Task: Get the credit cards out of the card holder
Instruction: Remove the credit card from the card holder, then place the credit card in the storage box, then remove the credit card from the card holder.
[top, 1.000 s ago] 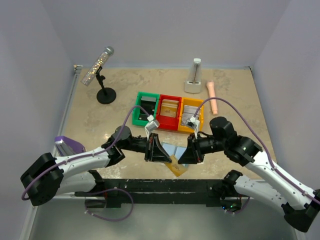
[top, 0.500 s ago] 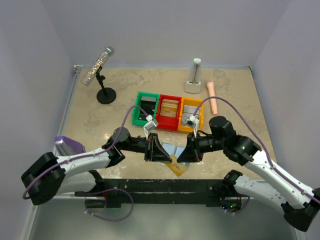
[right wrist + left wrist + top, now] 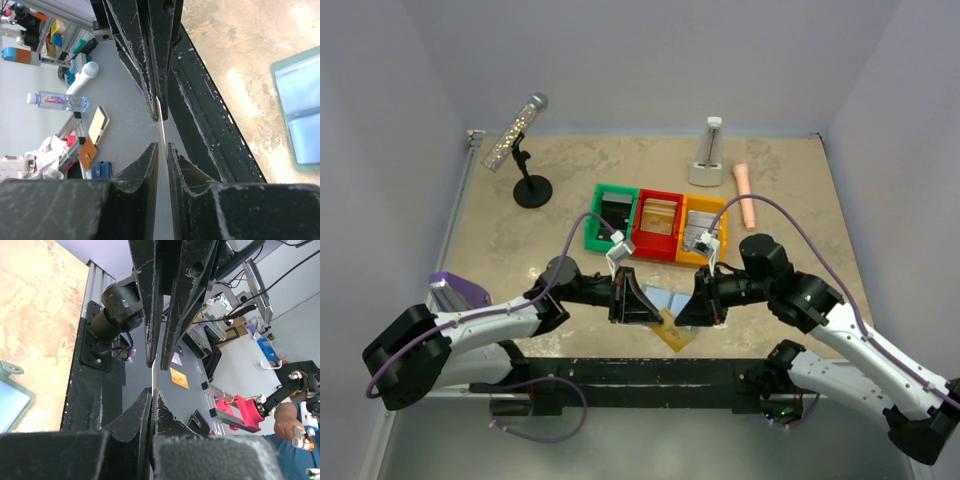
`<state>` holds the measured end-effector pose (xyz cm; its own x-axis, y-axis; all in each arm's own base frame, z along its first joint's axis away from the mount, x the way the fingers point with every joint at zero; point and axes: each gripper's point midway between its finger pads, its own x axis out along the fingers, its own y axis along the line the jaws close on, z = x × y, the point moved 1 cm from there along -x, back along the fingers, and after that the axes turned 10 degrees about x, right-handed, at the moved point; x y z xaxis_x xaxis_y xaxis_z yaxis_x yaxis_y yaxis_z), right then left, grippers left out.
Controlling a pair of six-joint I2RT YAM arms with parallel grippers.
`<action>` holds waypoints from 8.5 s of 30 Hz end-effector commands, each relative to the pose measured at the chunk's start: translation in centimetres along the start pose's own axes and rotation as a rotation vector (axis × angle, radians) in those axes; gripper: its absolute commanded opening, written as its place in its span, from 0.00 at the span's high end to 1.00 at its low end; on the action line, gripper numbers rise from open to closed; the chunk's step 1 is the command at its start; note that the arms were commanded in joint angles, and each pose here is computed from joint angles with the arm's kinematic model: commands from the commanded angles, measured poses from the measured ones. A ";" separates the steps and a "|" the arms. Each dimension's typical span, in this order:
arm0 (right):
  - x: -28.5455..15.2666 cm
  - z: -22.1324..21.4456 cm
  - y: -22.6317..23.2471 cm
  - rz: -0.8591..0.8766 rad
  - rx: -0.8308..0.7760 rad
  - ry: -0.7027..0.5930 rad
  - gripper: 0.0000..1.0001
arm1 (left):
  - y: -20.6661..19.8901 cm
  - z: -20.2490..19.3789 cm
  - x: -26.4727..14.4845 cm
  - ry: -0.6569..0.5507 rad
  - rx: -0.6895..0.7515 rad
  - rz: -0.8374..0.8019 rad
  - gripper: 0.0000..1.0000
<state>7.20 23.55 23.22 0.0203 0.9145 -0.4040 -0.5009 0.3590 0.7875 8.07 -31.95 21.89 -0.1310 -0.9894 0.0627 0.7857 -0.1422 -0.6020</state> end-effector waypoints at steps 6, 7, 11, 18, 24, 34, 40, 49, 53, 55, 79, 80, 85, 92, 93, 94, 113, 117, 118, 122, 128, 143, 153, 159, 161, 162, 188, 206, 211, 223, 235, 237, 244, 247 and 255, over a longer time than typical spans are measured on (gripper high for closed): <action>-0.2 0.2 0.3 0.007 -0.020 -0.023 0.85 | -0.3 0.5 0.1 -0.033 0.034 -0.011 1.00; -0.2 0.2 0.3 0.009 -0.022 -0.024 0.86 | -0.3 0.6 0.1 -0.033 0.035 -0.012 1.00; -0.2 0.0 0.4 0.019 -0.025 -0.013 0.95 | -0.3 0.6 0.1 -0.035 0.034 -0.012 1.00; -0.4 0.1 0.5 0.015 -0.030 -0.018 1.00 | -0.3 1.2 0.0 -0.044 0.050 -0.003 0.71; -1.4 1.7 0.3 -0.081 -0.044 -0.087 1.00 | 0.9 3.4 -2.4 -0.103 0.108 0.176 0.22; -2.0 9.8 -1.0 -0.320 -0.390 -0.206 1.00 | 2.8 8.3 -10.7 -0.408 0.153 0.740 0.23; -1.4 15.6 -1.9 -0.483 -0.589 -0.101 1.00 | 2.6 7.5 -12.8 -0.522 0.154 0.758 0.31; 3.5 21.9 -8.5 -0.619 -0.850 0.079 1.00 | 2.4 5.9 -13.0 -0.451 0.164 0.756 0.36; 4.4 23.5 -10.5 -0.613 -0.879 0.078 1.00 | 2.7 4.8 -13.5 -0.431 0.163 0.779 0.36; 4.7 24.1 -11.5 -0.605 -0.899 0.102 1.00 | 2.6 4.6 -13.7 -0.431 0.175 0.779 0.36; 7.8 24.8 -17.8 -0.444 -0.965 0.276 1.00 | 4.1 1.5 -13.9 -0.357 0.165 0.789 0.40; 7.8 24.7 -18.0 -0.438 -0.950 0.281 1.00 | 4.2 1.5 -13.9 -0.356 0.164 0.790 0.40; 7.6 23.9 -18.8 -0.434 -0.911 0.303 1.00 | 4.6 1.0 -13.6 -0.336 0.149 0.787 0.40; 6.6 24.3 -18.4 -0.430 -0.901 0.263 1.00 | 5.2 0.3 -13.4 -0.332 0.127 0.782 0.41; 6.5 24.2 -18.3 -0.429 -0.902 0.262 1.00 | 5.2 0.3 -13.4 -0.332 0.124 0.780 0.41; 6.4 24.2 -18.2 -0.430 -0.904 0.262 1.00 | 5.3 0.2 -13.4 -0.332 0.124 0.780 0.41; 6.8 22.4 -20.7 -0.445 -0.855 0.351 1.00 | 5.7 -0.1 -12.6 -0.316 0.102 0.755 0.43; 7.1 22.7 -21.3 -0.457 -0.855 0.359 1.00 | 5.9 -0.4 -12.5 -0.310 0.092 0.754 0.43; 7.0 22.9 -21.8 -0.479 -0.853 0.366 1.00 | 5.9 -0.4 -12.5 -0.311 0.092 0.753 0.43; 7.1 23.4 -22.0 -0.495 -0.857 0.366 1.00 | 6.1 -0.4 -12.6 -0.312 0.096 0.761 0.43; 7.2 23.8 -22.8 -0.527 -0.838 0.390 1.00 | 6.4 -0.5 -12.4 -0.305 0.091 0.762 0.43; 7.3 23.6 -24.0 -0.552 -0.850 0.451 1.00 | 6.8 -0.6 -11.8 -0.302 0.084 0.745 0.43; 7.9 22.9 -25.2 -0.584 -0.873 0.530 1.00 | 7.2 -1.1 -11.7 -0.293 0.064 0.741 0.43; 7.9 23.0 -25.5 -0.591 -0.876 0.538 1.00 | 7.4 -1.4 -11.7 -0.297 0.057 0.741 0.43; 7.9 23.0 -25.6 -0.596 -0.880 0.541 1.00 | 7.5 -1.5 -11.7 -0.296 0.056 0.743 0.43; 8.0 22.9 -25.7 -0.595 -0.877 0.545 1.00 | 7.6 -1.5 -11.7 -0.295 0.055 0.744 0.43; 8.7 21.8 -27.0 -0.642 -0.896 0.629 1.00 | 8.2 -2.6 -11.6 -0.284 0.027 0.743 0.43; 8.5 23.0 -26.9 -0.701 -0.914 0.578 0.92 | 8.2 -2.7 -11.6 -0.281 0.019 0.742 0.43; 8.0 23.8 -26.5 -0.724 -0.927 0.553 0.91 | 8.2 -2.6 -11.6 -0.281 0.019 0.742 0.43; 7.7 24.2 -26.1 -0.743 -0.922 0.525 0.89 | 8.0 -2.7 -11.5 -0.282 0.010 0.734 0.43; 7.6 24.4 -25.6 -0.747 -0.921 0.503 0.84 | 8.1 -2.9 -11.4 -0.272 0.000 0.733 0.43; 7.7 24.2 -25.7 -0.743 -0.916 0.505 0.82 | 8.1 -2.8 -11.4 -0.274 0.001 0.730 0.43; 7.2 25.6 -24.9 -0.784 -0.924 0.451 0.82 | 8.1 -2.9 -11.3 -0.273 -0.003 0.729 0.43; 6.7 27.6 -23.1 -0.802 -0.925 0.358 0.81 | 8.1 -2.9 -11.3 -0.275 -0.003 0.729 0.43; 1.7 32.9 -16.9 -0.977 -0.907 0.041 0.81 | 8.1 -2.7 -11.3 -0.290 -0.027 0.733 0.44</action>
<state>42.64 25.73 14.83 0.4547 0.3095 -0.8351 -0.8544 0.4163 -0.3109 14.16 -21.63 13.68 0.5766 -0.7967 -0.1812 0.6017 0.5641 -0.5655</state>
